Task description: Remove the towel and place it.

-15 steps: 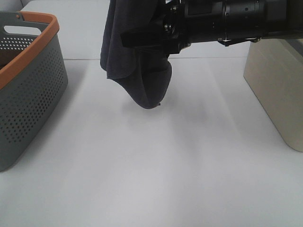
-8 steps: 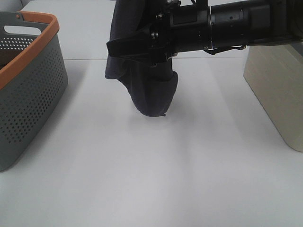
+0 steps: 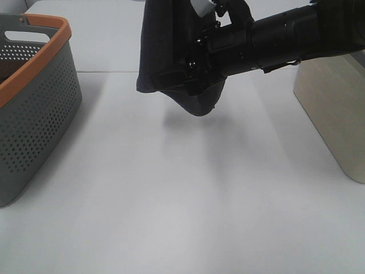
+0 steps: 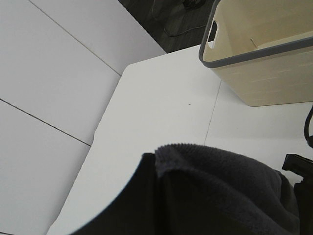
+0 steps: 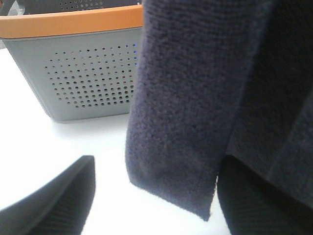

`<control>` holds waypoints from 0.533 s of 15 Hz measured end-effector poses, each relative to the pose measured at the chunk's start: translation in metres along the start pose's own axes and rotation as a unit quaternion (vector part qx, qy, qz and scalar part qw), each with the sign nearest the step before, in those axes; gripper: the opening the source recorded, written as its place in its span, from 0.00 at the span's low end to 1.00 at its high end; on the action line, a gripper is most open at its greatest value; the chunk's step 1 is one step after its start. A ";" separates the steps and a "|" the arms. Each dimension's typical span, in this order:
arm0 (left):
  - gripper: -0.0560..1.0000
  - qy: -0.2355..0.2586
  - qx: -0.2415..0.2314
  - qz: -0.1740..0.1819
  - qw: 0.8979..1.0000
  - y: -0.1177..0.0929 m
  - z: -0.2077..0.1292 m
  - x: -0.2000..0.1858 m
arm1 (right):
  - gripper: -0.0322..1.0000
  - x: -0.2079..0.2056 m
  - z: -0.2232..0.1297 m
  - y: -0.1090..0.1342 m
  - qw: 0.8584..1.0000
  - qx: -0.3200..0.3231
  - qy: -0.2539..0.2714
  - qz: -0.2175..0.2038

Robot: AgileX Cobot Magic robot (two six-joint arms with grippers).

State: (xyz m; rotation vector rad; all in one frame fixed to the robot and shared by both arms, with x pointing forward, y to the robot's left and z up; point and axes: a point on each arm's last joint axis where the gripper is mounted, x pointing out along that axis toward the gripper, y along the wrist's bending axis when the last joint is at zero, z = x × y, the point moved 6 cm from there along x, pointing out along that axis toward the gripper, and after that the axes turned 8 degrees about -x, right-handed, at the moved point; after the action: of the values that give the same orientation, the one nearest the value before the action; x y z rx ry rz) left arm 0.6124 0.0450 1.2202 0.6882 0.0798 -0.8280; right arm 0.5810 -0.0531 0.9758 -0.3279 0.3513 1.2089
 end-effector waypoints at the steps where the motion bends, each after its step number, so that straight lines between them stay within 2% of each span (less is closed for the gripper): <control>1: 0.05 0.000 0.000 0.000 1.000 0.000 0.000 0.000 | 0.64 0.000 0.000 -0.001 1.000 0.001 -0.001 -0.003; 4: 0.05 0.000 0.000 0.000 1.000 0.000 0.000 0.000 | 0.64 0.000 -0.003 -0.011 0.999 0.000 0.011 -0.037; 8: 0.05 0.002 0.000 -0.002 1.000 -0.001 -0.001 0.000 | 0.64 -0.001 -0.006 -0.015 0.999 -0.003 0.020 -0.050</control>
State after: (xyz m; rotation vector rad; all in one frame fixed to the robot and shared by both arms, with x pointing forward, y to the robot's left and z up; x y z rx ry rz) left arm 0.6120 0.0449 1.2194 0.6897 0.0846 -0.8315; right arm 0.5944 -0.0612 0.9718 -0.3713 0.3609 1.1076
